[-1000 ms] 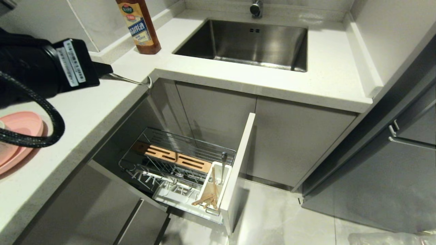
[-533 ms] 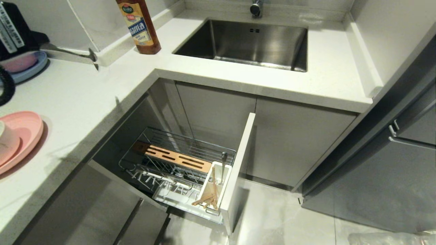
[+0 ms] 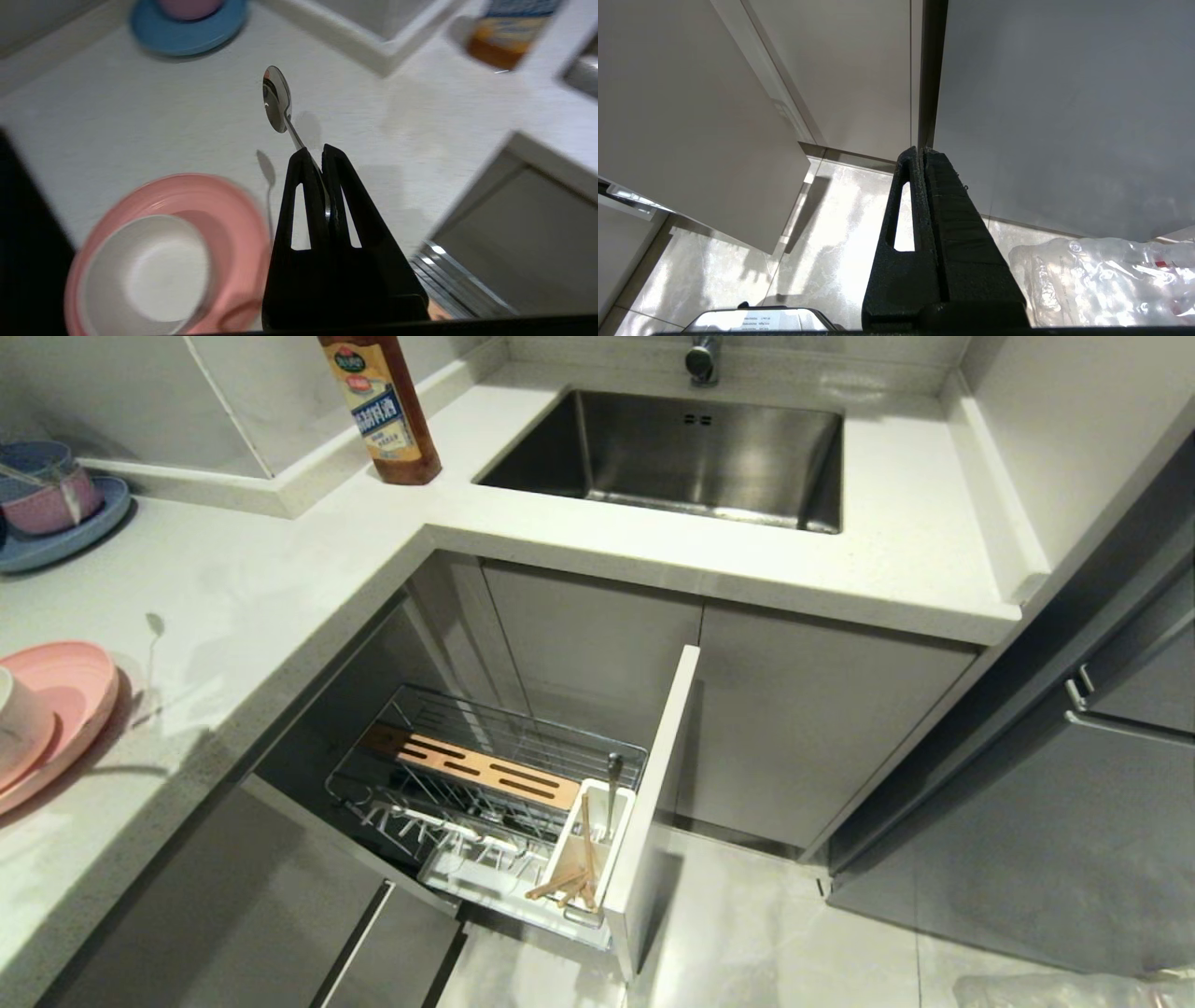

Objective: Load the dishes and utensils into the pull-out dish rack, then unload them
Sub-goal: Take the spoon out of the cupboard

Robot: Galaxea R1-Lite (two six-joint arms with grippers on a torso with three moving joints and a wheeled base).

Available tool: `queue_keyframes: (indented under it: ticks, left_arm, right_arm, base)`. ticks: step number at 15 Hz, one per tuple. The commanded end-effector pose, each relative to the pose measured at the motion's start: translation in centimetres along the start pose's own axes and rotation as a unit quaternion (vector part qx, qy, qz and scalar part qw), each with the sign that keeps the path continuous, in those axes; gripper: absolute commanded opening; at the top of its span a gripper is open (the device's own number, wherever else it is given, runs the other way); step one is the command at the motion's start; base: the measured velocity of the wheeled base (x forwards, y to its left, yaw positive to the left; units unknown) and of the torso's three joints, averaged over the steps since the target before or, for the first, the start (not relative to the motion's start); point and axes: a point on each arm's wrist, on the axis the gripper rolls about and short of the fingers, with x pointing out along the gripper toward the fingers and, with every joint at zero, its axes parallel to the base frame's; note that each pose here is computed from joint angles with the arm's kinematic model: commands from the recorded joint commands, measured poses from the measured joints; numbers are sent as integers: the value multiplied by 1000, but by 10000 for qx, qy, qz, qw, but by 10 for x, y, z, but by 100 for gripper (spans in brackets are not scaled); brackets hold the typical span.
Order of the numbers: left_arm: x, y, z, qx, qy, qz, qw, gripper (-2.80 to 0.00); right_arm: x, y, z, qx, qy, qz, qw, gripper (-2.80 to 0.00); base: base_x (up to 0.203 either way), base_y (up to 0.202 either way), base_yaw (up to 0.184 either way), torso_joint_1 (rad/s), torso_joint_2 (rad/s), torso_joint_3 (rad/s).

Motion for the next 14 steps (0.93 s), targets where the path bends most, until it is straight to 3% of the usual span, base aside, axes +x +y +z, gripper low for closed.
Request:
queue_keyframes:
  ticks: [1, 5, 10, 14]
  left_arm:
    - [23, 0, -7, 161, 232, 423, 9987, -280]
    - [37, 1, -22, 594, 902, 1170, 9872, -280]
    - [39, 3, -26, 709, 923, 1615, 9800, -280]
    - [46, 1, -33, 866, 1127, 1711, 9750, -280]
  right_arm:
    - [0, 0, 0, 0, 3, 0, 10000, -280]
    - [0, 0, -1, 0, 15, -1, 10000, -280]
    - [0, 0, 0, 0, 4, -2, 10000, -280]
    - [0, 0, -1, 0, 16, -1, 10000, -280]
  base:
    - [0, 0, 0, 0, 0, 0]
    - [0, 0, 0, 0, 0, 0]
    - [0, 0, 0, 0, 0, 0]
    - [0, 0, 0, 0, 0, 0]
